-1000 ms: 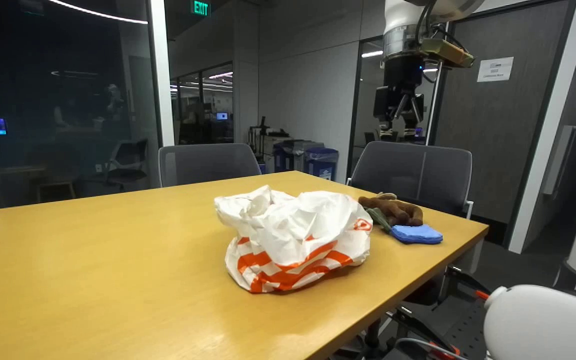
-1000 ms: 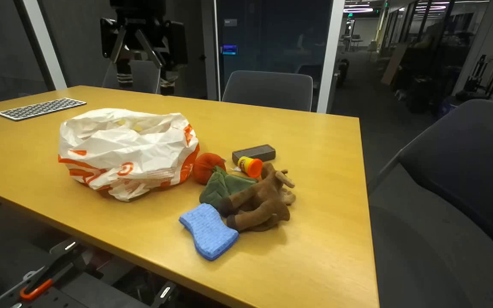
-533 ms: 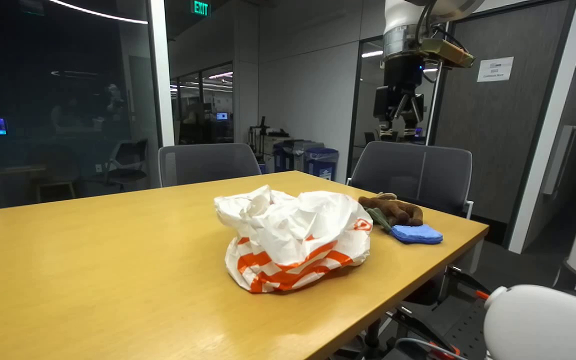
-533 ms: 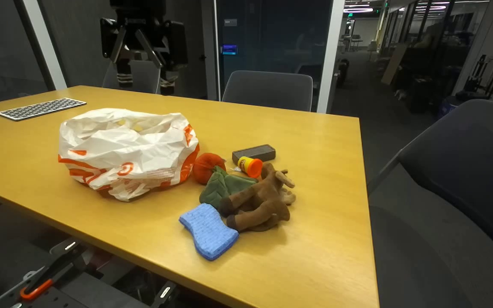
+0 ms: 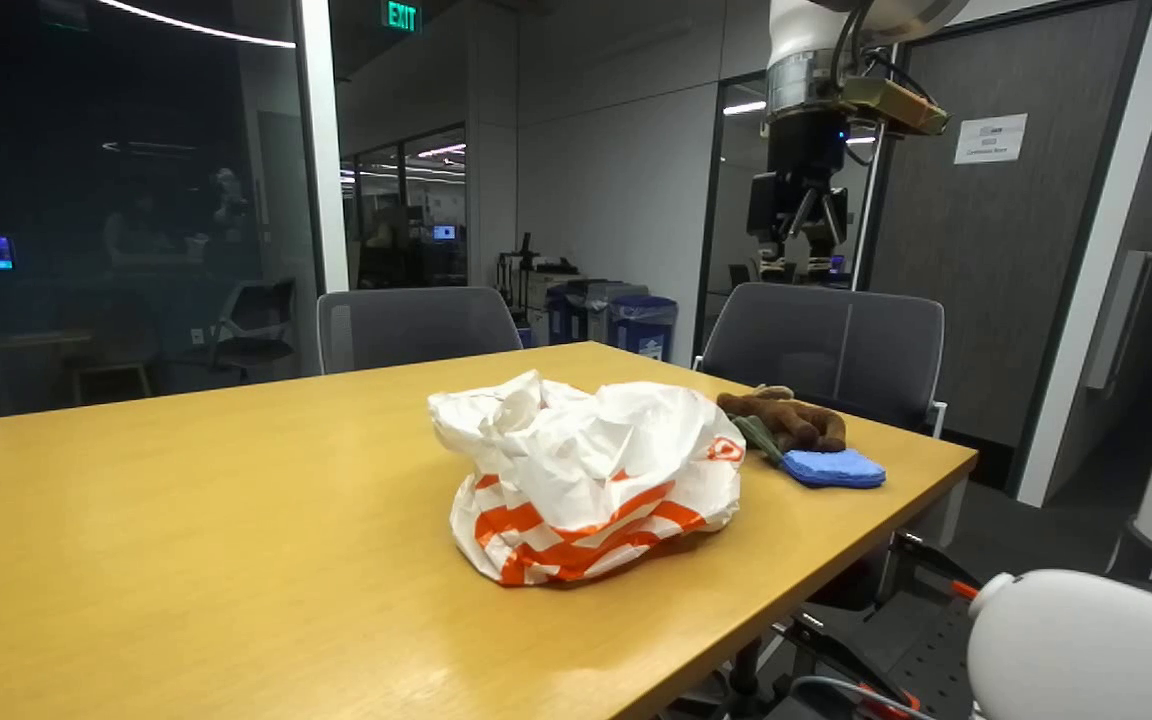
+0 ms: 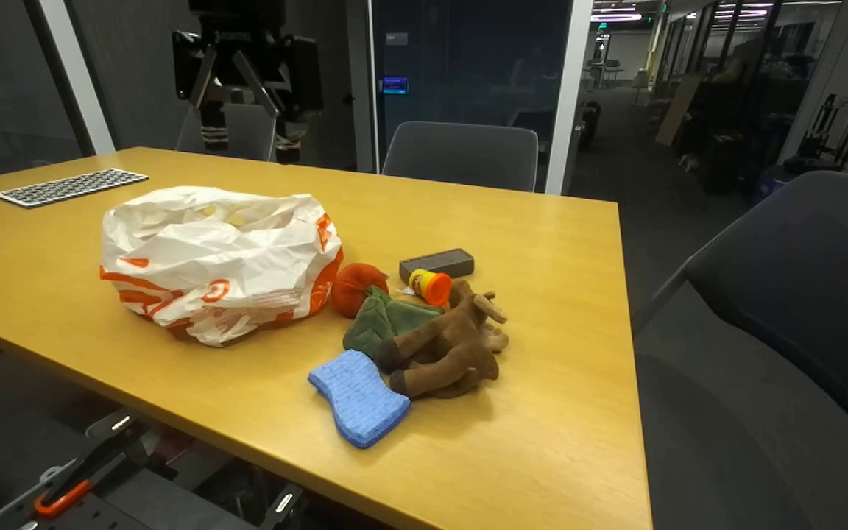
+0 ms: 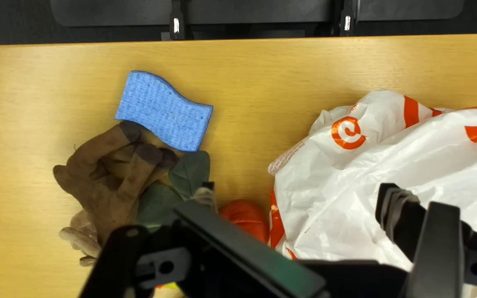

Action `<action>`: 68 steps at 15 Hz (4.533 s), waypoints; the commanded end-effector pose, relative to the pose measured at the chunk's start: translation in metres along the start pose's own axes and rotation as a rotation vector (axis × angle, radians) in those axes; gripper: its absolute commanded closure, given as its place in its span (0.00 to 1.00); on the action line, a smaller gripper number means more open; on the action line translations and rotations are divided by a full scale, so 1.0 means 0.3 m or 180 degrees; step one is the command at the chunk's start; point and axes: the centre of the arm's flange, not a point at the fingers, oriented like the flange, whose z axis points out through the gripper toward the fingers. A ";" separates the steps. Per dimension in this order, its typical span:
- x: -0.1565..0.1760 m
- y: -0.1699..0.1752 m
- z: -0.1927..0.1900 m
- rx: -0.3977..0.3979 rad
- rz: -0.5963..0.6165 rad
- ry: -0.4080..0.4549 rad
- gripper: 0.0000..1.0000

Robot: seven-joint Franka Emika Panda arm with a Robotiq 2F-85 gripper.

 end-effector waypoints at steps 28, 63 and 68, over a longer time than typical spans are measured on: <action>0.024 -0.694 0.544 0.0126 -0.2078 0.1141 0.00; -0.065 -0.273 0.190 -0.1808 -0.1828 0.1670 1.00; -0.141 -0.294 0.219 -0.2185 -0.1416 0.0690 1.00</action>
